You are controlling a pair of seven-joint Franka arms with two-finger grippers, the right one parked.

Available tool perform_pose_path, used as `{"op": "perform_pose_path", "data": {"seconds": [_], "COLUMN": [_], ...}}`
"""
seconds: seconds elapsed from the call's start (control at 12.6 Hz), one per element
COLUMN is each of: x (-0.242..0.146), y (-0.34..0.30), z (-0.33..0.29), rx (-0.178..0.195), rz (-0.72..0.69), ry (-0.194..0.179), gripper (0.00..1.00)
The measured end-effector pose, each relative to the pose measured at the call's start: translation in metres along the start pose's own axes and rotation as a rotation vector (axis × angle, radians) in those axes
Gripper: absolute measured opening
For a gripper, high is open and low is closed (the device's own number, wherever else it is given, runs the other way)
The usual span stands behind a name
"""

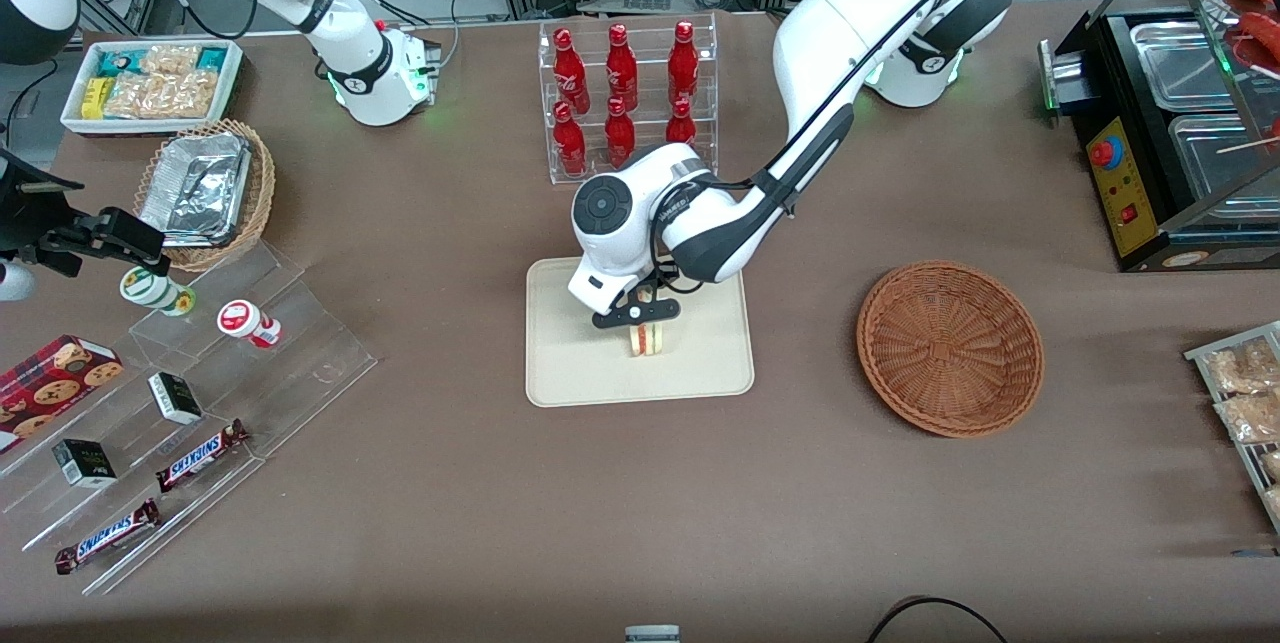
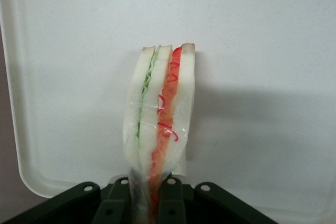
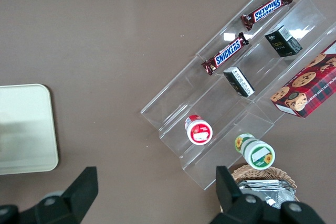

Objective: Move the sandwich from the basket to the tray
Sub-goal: 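Lower the sandwich onto the tray and open the left gripper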

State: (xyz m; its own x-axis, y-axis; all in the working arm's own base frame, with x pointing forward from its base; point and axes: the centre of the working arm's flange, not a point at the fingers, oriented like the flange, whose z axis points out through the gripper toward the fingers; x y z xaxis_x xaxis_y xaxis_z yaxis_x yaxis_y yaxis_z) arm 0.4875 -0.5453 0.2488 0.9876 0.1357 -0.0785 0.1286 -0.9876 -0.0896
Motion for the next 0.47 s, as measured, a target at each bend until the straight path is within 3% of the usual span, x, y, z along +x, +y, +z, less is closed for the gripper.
{"op": "perform_pose_path", "data": {"seconds": [0.47], "x": [0.0049], "y": [0.0019], "z": [0.0082], "rx": [-0.001], "rz": [-0.034], "ry": [-0.008], "gripper": [0.15]}}
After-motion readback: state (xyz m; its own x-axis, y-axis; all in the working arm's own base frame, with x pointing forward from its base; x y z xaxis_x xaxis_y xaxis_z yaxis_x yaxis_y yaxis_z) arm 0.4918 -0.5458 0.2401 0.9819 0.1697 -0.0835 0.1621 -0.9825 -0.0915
